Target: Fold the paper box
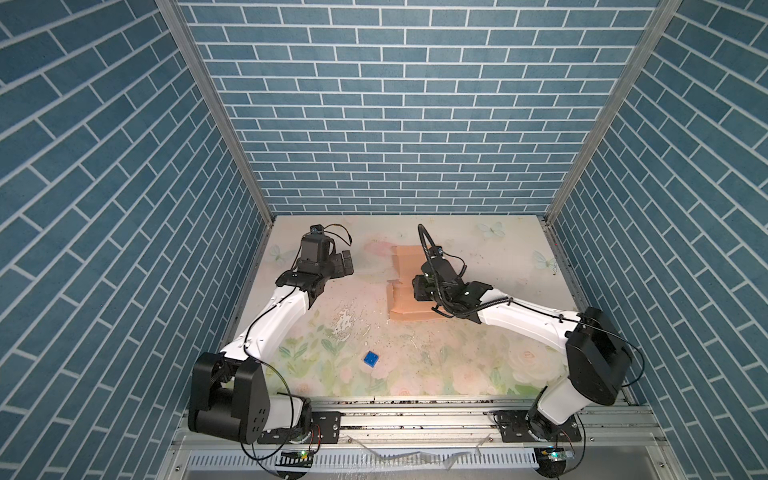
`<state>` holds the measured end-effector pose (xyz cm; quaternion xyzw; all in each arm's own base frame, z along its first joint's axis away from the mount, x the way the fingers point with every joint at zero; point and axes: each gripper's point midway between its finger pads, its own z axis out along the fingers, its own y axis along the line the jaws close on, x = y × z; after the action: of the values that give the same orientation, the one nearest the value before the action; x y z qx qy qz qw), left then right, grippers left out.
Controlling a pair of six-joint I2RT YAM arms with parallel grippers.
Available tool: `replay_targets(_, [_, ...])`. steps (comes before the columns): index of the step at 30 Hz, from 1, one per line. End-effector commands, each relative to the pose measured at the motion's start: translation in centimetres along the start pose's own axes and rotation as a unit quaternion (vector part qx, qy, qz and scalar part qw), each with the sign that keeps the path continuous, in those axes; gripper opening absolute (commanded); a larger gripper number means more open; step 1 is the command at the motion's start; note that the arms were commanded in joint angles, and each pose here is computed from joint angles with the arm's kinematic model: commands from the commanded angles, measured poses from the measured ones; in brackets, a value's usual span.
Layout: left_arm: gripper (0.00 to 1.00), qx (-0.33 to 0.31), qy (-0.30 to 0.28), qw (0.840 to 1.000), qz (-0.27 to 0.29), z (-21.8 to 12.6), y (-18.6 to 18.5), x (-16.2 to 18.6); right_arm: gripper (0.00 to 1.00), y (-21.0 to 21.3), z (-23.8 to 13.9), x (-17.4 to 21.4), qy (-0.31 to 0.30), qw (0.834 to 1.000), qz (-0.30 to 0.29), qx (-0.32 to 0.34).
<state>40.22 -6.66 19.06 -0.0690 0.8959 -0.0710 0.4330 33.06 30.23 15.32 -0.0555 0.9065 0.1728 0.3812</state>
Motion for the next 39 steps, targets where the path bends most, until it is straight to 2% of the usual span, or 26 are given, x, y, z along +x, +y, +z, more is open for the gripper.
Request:
replay_targets(1, [0.99, 0.027, 0.013, 1.0, -0.003, 0.3, -1.2, 0.3, 0.51, -5.9, -0.5, 2.4, 0.046, 0.994, -0.043, 0.09])
replay_targets(6, [0.99, 0.05, 0.026, 0.998, 0.008, 0.6, -2.7, 0.8, 0.51, -8.8, -0.3, 2.6, 0.095, 0.986, -0.076, 0.115])
replay_targets(12, [0.99, 0.054, 0.034, 0.998, 0.022, 0.7, -3.3, 1.3, 0.51, -10.8, 1.7, 4.1, 0.165, 0.965, -0.118, 0.166])
replay_targets(21, [0.99, 0.064, 0.046, 0.996, 0.035, 1.0, -4.2, 1.9, 0.45, -13.1, 4.7, 4.6, 0.178, 0.963, -0.081, 0.184])
replay_targets(22, [0.99, 0.064, 0.046, 0.996, 0.035, 1.0, -4.2, 1.9, 0.43, -13.3, 5.0, 4.7, 0.178, 0.964, -0.075, 0.183])
replay_targets(24, [0.99, 0.065, 0.047, 0.996, 0.035, 1.0, -4.2, 2.0, 0.33, -13.5, 5.6, 4.7, 0.181, 0.966, -0.064, 0.176])
replay_targets(30, [0.99, 0.069, 0.051, 0.996, 0.037, 1.2, -4.4, 2.1, 0.02, -12.7, 5.7, 4.2, 0.153, 0.981, -0.014, 0.12])
replay_targets(34, [0.99, 0.07, 0.052, 0.995, 0.038, 1.2, -4.5, 2.1, 0.0, -12.2, 4.0, 2.7, 0.104, 0.99, 0.024, 0.095])
replay_targets(39, [0.99, 0.075, 0.054, 0.995, 0.039, 1.2, -4.8, 2.2, 0.0, -12.5, 1.0, 1.1, 0.047, 0.993, 0.087, 0.069])
